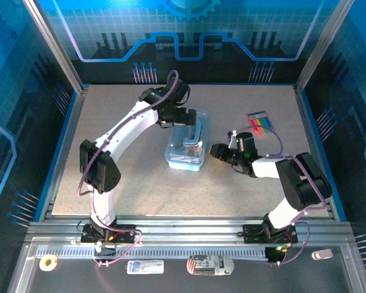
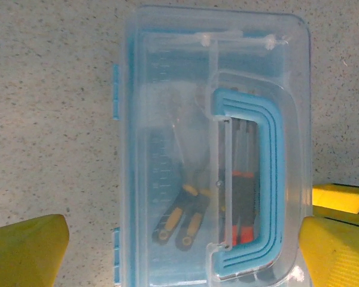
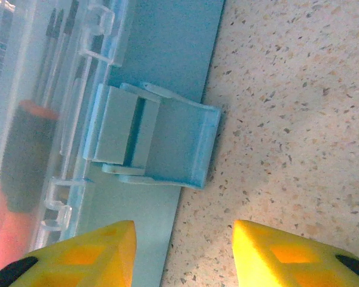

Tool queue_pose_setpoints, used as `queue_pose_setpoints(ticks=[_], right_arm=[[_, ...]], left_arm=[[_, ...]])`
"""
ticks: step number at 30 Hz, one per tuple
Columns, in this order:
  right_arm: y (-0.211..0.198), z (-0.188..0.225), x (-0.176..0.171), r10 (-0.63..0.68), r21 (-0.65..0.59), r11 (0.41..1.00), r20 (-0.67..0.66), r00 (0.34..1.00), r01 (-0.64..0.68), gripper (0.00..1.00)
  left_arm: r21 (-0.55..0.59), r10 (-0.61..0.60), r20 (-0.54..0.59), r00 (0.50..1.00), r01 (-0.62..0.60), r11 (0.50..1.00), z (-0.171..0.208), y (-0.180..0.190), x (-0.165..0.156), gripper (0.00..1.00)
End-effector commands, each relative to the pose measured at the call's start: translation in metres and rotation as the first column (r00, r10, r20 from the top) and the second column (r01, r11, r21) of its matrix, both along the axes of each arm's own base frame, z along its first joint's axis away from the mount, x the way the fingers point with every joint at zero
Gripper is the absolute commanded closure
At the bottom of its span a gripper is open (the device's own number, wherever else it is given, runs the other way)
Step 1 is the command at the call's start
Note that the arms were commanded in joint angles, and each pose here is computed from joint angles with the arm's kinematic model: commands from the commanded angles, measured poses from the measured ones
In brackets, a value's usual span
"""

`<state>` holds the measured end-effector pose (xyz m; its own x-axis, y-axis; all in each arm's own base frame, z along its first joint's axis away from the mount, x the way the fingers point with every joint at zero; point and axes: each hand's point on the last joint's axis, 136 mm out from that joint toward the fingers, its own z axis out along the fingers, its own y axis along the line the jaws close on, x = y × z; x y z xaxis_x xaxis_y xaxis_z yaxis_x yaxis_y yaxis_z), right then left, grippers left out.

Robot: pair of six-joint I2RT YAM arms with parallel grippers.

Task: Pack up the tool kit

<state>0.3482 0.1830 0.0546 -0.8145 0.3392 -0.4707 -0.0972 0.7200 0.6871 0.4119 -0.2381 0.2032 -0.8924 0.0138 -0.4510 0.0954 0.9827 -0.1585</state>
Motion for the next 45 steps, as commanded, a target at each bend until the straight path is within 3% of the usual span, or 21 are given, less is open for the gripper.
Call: queue_pose_setpoints(ticks=[1, 13, 22, 26, 33, 45], right_arm=[[-0.007, 0.005, 0.000, -0.010, -0.014, 1.000, 0.019, 1.000, 0.010, 0.52], [-0.006, 0.011, -0.001, -0.007, 0.005, 1.000, 0.040, 0.999, 0.007, 0.52], [-0.010, 0.014, -0.001, -0.014, -0.002, 1.000, 0.057, 0.998, 0.014, 0.51], [-0.008, 0.014, -0.001, -0.008, 0.007, 1.000, 0.054, 0.999, 0.008, 0.51], [0.000, 0.020, -0.001, 0.036, 0.060, 0.997, 0.065, 0.997, -0.040, 0.50], [0.004, 0.030, 0.002, 0.056, 0.190, 0.979, 0.102, 0.993, -0.075, 0.47]], left_arm=[[-0.016, -0.043, -0.059, 0.997, 0.042, 0.999, -0.010, -0.008, -0.002, 0.01], [0.061, -0.009, -0.123, 0.992, 0.016, 0.998, -0.056, 0.005, 0.001, 0.10], [-0.002, -0.066, -0.183, 0.981, 0.067, 0.998, -0.087, -0.001, -0.008, 0.11], [0.004, -0.031, -0.195, 0.980, 0.032, 0.999, -0.097, 0.009, -0.007, 0.18], [-0.096, 0.006, -0.266, 0.964, -0.033, 0.995, -0.123, 0.017, -0.015, 0.29], [0.026, 0.053, -0.303, 0.952, -0.048, 0.999, -0.154, 0.055, -0.025, 0.34]])
